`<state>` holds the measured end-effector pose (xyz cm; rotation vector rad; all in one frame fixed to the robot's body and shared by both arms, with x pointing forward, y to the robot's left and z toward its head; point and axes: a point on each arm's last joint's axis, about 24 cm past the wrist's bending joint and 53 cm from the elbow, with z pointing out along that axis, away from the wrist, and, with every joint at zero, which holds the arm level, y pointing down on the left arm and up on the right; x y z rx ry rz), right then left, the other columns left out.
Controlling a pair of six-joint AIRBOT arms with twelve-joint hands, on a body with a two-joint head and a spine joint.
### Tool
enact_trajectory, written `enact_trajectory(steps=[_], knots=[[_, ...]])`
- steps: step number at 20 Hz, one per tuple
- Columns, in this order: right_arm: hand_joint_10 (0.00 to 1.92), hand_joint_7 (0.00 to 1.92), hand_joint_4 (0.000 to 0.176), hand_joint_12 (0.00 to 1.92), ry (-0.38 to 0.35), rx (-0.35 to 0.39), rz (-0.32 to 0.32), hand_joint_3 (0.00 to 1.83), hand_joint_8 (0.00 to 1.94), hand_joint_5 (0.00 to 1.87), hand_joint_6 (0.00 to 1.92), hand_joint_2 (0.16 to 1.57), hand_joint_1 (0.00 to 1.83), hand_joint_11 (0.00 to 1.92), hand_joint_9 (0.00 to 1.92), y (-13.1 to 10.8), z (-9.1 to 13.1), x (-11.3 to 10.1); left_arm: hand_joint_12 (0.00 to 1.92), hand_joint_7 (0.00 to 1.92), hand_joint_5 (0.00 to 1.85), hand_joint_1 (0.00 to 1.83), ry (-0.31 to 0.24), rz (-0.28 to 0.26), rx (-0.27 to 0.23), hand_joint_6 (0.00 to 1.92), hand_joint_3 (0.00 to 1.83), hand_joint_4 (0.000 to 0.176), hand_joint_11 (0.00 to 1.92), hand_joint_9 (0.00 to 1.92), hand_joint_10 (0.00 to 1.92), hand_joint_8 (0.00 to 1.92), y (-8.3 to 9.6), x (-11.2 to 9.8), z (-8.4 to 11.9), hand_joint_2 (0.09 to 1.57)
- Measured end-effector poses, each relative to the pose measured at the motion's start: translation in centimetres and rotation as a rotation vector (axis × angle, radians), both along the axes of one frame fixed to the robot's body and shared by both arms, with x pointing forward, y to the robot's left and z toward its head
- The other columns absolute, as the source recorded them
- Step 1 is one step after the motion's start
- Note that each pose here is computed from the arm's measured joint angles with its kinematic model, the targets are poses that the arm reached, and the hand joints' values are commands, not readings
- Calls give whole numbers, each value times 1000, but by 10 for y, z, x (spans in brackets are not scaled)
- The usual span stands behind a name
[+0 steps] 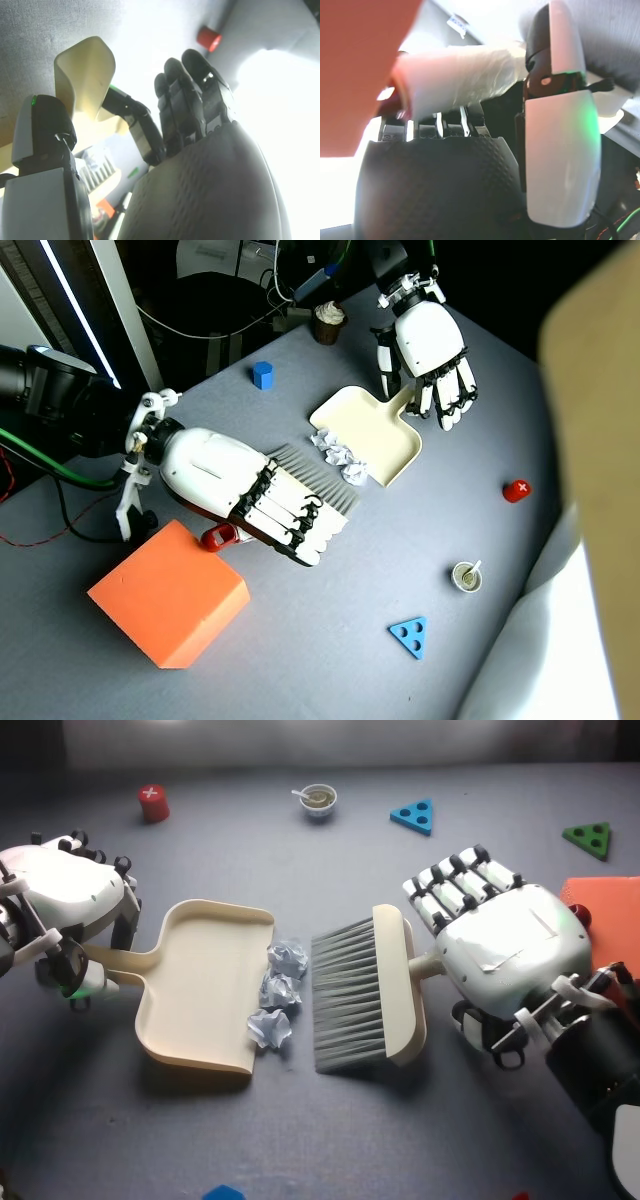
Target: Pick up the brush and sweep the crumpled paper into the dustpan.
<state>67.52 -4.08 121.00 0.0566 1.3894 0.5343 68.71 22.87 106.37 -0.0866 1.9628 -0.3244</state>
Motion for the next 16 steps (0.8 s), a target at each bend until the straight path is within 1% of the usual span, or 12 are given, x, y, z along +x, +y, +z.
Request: enact_trajectory(steps=[2,3,4,6,8,9,10,11,13,14,15,16], knots=[[2,150,0,11,-10,-6,0,0,1,152,0,980,1095,184,167,2,0,3,898,370,949,1078,0,-1,-1,1032,0,0,0,376,3,0,0,0,0,1132],[5,167,0,13,-13,-8,-3,0,7,165,5,976,1124,187,176,2,0,4,884,364,938,1063,1,-1,-1,1049,1,9,0,368,2,1,0,0,0,1136],[3,160,0,12,-15,-9,-3,0,4,161,3,977,1132,186,171,1,0,5,863,362,941,1063,0,-1,-1,1044,0,11,0,367,2,1,-1,0,0,1136],[0,132,0,11,-20,-12,-4,2,0,130,0,987,1107,184,155,2,0,6,840,353,940,1067,0,-1,-1,1045,1,1,0,348,2,0,-1,-1,0,1136],[3,141,0,15,-20,-12,-3,0,4,158,11,975,1129,195,161,2,1,6,815,361,957,1065,-4,0,-4,1019,0,19,0,345,1,2,-1,0,2,1129],[4,151,0,17,-21,-13,-2,0,7,175,16,969,1124,200,165,3,1,6,813,352,960,1066,-5,1,-4,1014,0,22,0,341,0,0,-1,0,2,1128],[4,182,0,21,-23,-17,5,0,5,220,10,949,1147,216,190,4,1,5,817,340,961,1061,-6,1,-5,1011,0,35,0,343,1,0,-1,1,2,1126],[2,188,0,19,-24,-20,9,2,4,231,8,957,1133,213,190,5,1,5,837,348,966,1071,-7,1,-5,1005,0,14,0,354,4,3,-2,1,3,1124],[12,283,0,41,-30,-31,25,3,10,299,9,977,1152,272,286,9,2,4,800,342,972,1064,-10,3,-7,994,0,36,0,343,3,1,-2,1,4,1120],[18,414,0,70,-36,-35,30,1,14,398,12,982,1178,344,411,9,3,3,819,344,982,1067,-10,3,-7,978,0,38,0,347,4,1,-1,1,4,1115],[32,610,0,123,-45,-39,34,1,22,538,15,986,1195,473,612,10,4,3,845,352,984,1048,-8,6,-10,974,0,88,0,356,5,3,-1,1,3,1112],[132,957,0,377,-47,-40,35,6,839,863,693,1083,1234,606,893,10,5,3,805,337,971,1042,-7,7,-11,996,1,93,0,340,5,5,-1,1,3,1117]])
